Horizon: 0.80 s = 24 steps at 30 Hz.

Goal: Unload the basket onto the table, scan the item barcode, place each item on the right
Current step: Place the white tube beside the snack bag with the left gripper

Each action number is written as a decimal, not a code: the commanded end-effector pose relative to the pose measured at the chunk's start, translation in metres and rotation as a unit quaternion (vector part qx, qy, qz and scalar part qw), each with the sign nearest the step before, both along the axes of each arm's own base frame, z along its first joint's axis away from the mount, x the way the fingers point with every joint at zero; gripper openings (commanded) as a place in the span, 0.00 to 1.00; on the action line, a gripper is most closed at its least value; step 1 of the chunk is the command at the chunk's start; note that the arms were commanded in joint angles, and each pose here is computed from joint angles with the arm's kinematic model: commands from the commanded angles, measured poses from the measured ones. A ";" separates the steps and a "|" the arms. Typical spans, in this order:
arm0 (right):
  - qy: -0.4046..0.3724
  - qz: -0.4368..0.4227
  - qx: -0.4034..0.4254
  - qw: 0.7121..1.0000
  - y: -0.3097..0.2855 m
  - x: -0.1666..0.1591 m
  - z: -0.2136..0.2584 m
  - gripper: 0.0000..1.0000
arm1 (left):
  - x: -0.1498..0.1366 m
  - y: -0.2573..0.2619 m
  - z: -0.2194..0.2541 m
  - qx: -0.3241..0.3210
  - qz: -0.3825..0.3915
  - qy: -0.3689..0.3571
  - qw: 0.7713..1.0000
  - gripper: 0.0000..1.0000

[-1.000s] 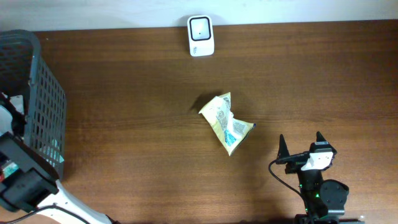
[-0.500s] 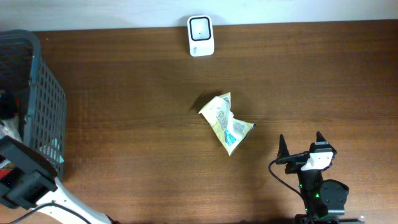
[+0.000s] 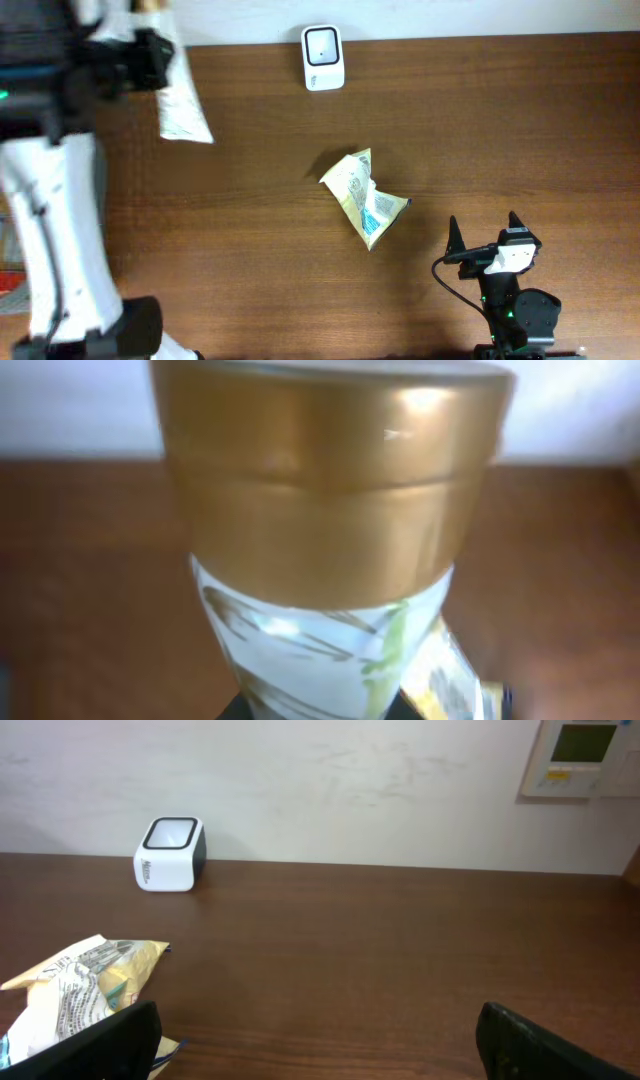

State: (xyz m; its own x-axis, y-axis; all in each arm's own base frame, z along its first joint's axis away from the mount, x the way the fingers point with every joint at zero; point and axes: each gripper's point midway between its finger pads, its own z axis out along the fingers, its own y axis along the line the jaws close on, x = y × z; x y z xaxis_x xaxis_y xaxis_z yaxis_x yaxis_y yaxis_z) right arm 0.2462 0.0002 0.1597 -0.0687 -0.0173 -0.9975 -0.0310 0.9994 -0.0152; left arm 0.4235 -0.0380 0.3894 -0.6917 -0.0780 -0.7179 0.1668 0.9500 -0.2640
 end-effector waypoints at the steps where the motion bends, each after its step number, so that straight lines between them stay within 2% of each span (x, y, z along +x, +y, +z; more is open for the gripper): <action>1: 0.002 -0.003 0.006 1.000 -0.001 0.000 -0.003 0.99 | 0.008 -0.069 -0.108 -0.006 -0.074 0.133 0.988 0.00; 4: 0.002 -0.003 0.006 1.000 -0.001 0.000 -0.003 0.99 | 0.004 -0.125 -0.227 -0.010 -0.099 0.236 0.967 0.00; 7: 0.002 -0.003 0.005 1.000 -0.001 0.000 -0.003 0.98 | -0.013 -0.158 -0.293 0.005 -0.128 0.288 0.949 0.00; 8: 0.002 -0.003 0.006 1.000 -0.001 0.000 -0.003 0.99 | -0.017 -0.168 -0.305 0.011 -0.139 0.299 0.944 0.17; 9: 0.002 -0.003 0.006 1.000 -0.001 0.000 -0.003 0.98 | -0.018 -0.172 -0.311 0.025 -0.139 0.299 0.944 0.61; 10: 0.002 -0.003 0.005 1.000 -0.001 0.000 -0.003 0.99 | -0.017 -0.170 -0.313 0.042 -0.134 0.295 0.945 0.96; 11: 0.002 -0.003 0.006 1.000 -0.001 0.000 -0.003 0.99 | -0.016 -0.169 -0.314 0.054 -0.130 0.291 0.946 0.99; 13: 0.002 -0.003 0.006 1.000 -0.001 0.000 -0.003 0.99 | -0.012 -0.168 -0.313 0.060 -0.127 0.282 0.949 0.99; 15: 0.002 -0.003 0.006 1.000 -0.001 0.000 -0.003 0.99 | 0.000 -0.165 -0.293 0.054 -0.120 0.258 0.957 0.99; 18: 0.002 -0.003 0.006 1.000 -0.001 0.000 -0.003 0.99 | 0.036 -0.126 -0.197 0.060 -0.060 0.147 0.985 0.99; 19: 0.002 -0.003 0.006 1.000 -0.001 0.000 -0.003 0.99 | 0.044 -0.093 -0.138 0.073 -0.011 0.081 0.994 0.99; 21: 0.002 -0.003 0.005 1.000 -0.001 0.000 -0.003 0.99 | 0.036 -0.036 -0.047 0.083 0.072 -0.022 0.994 0.99; 22: 0.002 -0.003 0.005 1.000 -0.001 0.000 -0.003 0.99 | 0.026 -0.011 -0.019 0.090 0.109 -0.056 0.988 0.99; 23: 0.002 -0.003 0.006 1.000 -0.001 0.000 -0.003 0.99 | 0.008 0.037 0.012 0.115 0.182 -0.088 0.973 0.99; 24: 0.002 -0.003 0.005 1.000 -0.001 0.000 -0.003 0.99 | -0.003 0.065 0.023 0.127 0.224 -0.095 0.962 0.99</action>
State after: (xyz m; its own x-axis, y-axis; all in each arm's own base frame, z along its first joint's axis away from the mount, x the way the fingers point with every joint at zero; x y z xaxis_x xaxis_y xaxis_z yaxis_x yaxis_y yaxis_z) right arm 0.2462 0.0003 0.1597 -0.0688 -0.0170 -0.9975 -0.0314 0.9994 -0.0148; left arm 0.4573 -0.0629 0.3514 -0.6311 -0.0746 -0.7721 0.0245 0.9930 -0.1159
